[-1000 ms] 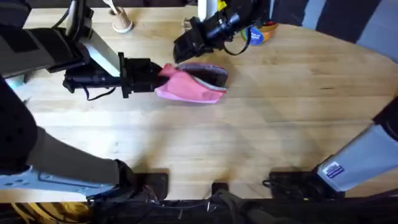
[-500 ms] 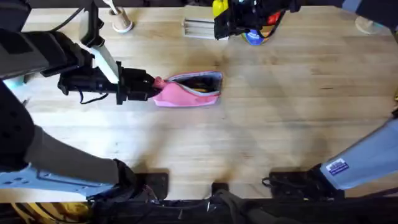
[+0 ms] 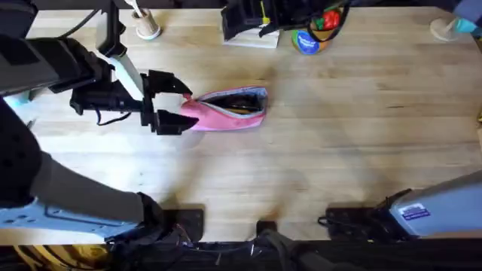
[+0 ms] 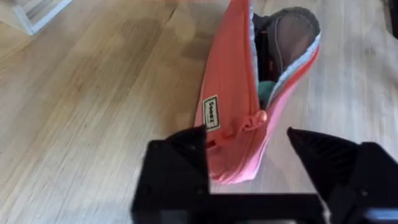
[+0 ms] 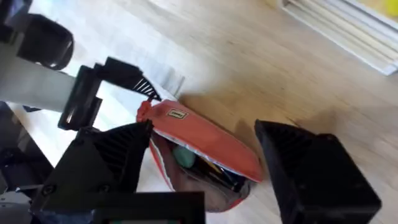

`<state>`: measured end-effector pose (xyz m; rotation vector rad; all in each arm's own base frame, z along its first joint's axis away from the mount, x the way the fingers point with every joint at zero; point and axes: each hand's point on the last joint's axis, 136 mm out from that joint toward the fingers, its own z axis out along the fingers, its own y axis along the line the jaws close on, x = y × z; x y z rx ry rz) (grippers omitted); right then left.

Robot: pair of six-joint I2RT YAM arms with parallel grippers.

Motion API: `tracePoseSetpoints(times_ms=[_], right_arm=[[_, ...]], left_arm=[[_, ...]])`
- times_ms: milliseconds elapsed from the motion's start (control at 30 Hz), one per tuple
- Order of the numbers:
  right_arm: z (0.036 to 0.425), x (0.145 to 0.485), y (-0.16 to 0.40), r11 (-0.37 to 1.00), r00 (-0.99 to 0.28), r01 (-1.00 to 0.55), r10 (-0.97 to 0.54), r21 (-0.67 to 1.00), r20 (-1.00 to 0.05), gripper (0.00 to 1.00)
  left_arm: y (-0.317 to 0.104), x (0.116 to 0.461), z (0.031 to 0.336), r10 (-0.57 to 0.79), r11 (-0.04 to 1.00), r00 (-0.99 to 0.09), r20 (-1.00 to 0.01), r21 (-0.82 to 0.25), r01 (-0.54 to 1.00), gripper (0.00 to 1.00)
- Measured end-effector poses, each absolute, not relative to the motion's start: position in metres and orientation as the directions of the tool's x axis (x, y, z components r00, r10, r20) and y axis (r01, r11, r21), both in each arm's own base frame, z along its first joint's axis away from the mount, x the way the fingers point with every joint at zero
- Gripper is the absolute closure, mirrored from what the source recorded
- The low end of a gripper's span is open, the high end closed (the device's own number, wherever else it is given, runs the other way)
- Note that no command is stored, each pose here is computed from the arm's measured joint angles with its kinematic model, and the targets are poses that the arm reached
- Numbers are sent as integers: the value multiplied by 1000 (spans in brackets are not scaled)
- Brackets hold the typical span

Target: Unzip the bag, pick up the pens from the table one at a time and place them inside, then zip the bag closed.

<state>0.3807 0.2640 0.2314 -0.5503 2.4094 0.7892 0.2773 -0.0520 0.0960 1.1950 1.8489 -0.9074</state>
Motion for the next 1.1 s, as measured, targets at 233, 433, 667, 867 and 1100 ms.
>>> tracePoseSetpoints(times_ms=[233, 433, 667, 867, 1100], right_arm=[[232, 357, 294, 691, -751, -587, -269, 422, -603, 5], [230, 342, 316, 656, -735, -625, -311, 424, -602, 5], [198, 326, 356, 607, -721, -669, -390, 429, -572, 5], [160, 323, 385, 588, -724, -677, -428, 442, -541, 4], [131, 328, 394, 657, -835, -540, -338, 527, -434, 4]], left_arm=[[-52, 278, 96, 408, 317, -290, -865, -164, 934, 8], [-44, 277, 88, 452, 324, -294, -842, -152, 934, 8], [-4, 280, 83, 455, 437, -350, -819, -137, 889, 7], [31, 281, 84, 425, 536, -396, -814, -127, 835, 8], [48, 278, 83, 424, 571, -395, -815, -98, 815, 7]])
